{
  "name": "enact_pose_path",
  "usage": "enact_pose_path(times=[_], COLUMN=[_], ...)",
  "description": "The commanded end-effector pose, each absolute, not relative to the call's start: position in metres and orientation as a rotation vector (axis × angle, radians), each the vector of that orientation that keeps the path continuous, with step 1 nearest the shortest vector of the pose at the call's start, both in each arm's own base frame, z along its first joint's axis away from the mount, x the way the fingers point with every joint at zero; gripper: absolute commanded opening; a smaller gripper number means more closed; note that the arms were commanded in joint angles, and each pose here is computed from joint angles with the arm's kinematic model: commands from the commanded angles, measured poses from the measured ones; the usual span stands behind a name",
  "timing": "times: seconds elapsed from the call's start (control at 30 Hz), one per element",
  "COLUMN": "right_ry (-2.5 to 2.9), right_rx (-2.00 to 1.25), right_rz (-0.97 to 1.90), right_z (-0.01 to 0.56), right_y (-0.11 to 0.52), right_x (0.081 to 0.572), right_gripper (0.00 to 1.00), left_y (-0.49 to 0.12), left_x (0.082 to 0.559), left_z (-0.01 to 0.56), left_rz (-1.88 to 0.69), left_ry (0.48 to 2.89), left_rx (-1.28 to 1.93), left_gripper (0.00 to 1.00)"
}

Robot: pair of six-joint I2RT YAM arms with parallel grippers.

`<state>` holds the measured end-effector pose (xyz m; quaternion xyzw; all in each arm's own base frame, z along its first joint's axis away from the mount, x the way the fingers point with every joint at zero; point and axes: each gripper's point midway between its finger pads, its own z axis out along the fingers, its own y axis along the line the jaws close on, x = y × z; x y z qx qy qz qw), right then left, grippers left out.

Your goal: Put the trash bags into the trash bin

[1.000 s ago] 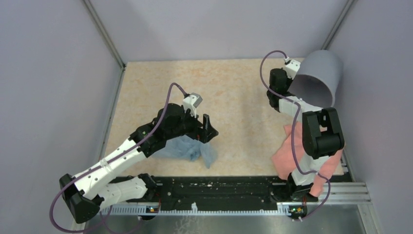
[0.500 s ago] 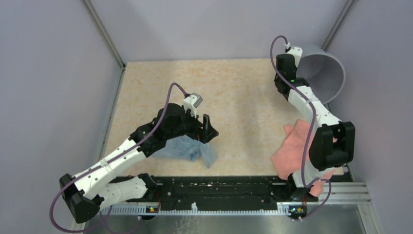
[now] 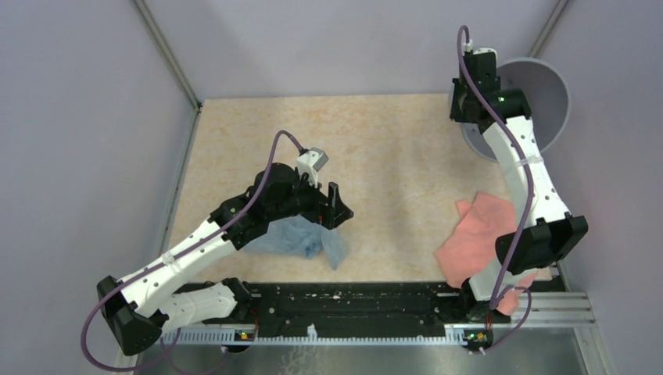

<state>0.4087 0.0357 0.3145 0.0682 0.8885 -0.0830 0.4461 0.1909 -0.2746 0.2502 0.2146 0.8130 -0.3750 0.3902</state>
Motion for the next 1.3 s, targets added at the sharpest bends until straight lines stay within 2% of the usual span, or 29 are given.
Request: enact_pose_path(times=[0.0,0.17,0.63,0.93,1.27], right_ry=[2.256,2.320,2.407,2.445,2.379], right_rx=[0.062,0.009,-0.051,-0.073,-0.037], right_rz=[-0.197,-0.199,-0.240,-0.299,-0.323], right_z=[0.330,0.318,0.312,0.305,0.309], right_y=[0.046,0.056,0.053,0.045,0.045], right_x=[0.388,0.375,0.348,0.339,0.358], right_gripper=[0.00,0.00,0.09,0.29,0.59], left_y=[-0.282,-0.282,-0.283,-0.286,-0.285], left_x=[0.194,0.194,0.192,0.190,0.188], left_z=[0.277,0.276,0.272,0.267,0.264], left_rz=[-0.996,-0.993,-1.009,-1.035,-1.040], left_ry=[1.981,1.985,1.990,1.992,1.987], left_rx=[0.548,0.547,0.550,0.550,0.564], left_gripper=[0.98,0.98,0.98,0.98,0.98])
